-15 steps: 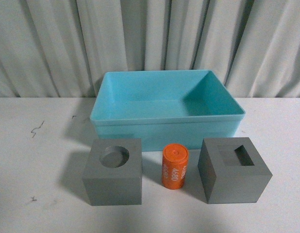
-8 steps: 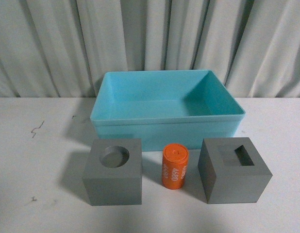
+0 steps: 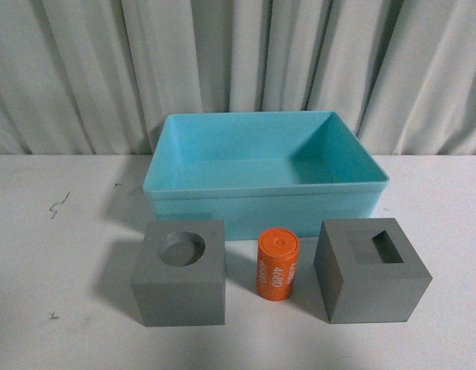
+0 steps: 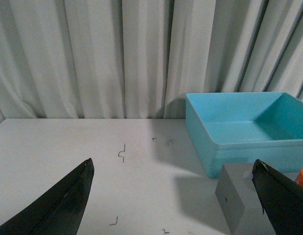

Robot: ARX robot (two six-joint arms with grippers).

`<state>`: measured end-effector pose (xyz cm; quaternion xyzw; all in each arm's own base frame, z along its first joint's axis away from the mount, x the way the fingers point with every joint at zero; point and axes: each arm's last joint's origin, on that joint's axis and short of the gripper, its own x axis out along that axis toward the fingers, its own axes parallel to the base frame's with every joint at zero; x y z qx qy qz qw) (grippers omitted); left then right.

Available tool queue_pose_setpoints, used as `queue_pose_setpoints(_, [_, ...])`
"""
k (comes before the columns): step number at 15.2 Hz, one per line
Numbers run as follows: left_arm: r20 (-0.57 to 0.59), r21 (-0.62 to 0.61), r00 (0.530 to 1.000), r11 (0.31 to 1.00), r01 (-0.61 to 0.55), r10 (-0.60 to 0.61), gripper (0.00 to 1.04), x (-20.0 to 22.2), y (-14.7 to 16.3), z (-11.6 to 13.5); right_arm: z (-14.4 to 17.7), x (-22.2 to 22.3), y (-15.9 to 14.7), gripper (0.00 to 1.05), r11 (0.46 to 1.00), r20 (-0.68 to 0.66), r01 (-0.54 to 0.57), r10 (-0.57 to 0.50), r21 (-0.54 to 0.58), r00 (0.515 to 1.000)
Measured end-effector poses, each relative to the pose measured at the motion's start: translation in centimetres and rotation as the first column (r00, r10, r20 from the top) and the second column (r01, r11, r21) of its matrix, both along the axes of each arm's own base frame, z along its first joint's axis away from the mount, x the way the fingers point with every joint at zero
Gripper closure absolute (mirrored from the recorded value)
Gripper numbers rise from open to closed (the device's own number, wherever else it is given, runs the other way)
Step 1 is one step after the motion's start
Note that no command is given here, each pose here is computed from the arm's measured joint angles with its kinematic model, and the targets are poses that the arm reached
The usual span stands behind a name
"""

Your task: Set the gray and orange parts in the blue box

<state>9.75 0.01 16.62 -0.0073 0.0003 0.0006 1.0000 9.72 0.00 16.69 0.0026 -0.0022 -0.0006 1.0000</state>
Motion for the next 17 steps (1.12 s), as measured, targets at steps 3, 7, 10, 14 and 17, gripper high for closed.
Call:
queue_pose_setpoints(3, [0.000,0.000,1.000,1.000,0.000,0.000,0.07,0.00,0.00,0.00,-0.01,0.00,0.00,0.06,1.000,0.000,0.000,0.000,0.000,1.000])
queue_pose_setpoints(7, [0.000,0.000,1.000,1.000,0.000,0.000,0.07,0.00,0.00,0.00,0.00,0.00,0.00,0.06,1.000,0.000,0.000,0.000,0.000,1.000])
queue_pose_setpoints(10, [0.000,0.000,1.000,1.000,0.000,0.000,0.07,0.00,0.00,0.00,0.00,0.00,0.00,0.06,1.000,0.000,0.000,0.000,0.000,1.000])
queue_pose_setpoints(14, [0.000,0.000,1.000,1.000,0.000,0.000,0.07,0.00,0.00,0.00,0.00,0.00,0.00,0.06,1.000,0.000,0.000,0.000,0.000,1.000])
queue_pose_setpoints(17, [0.000,0.000,1.000,1.000,0.000,0.000,0.07,0.00,0.00,0.01,0.00,0.00,0.00,0.06,1.000,0.000,0.000,0.000,0.000,1.000])
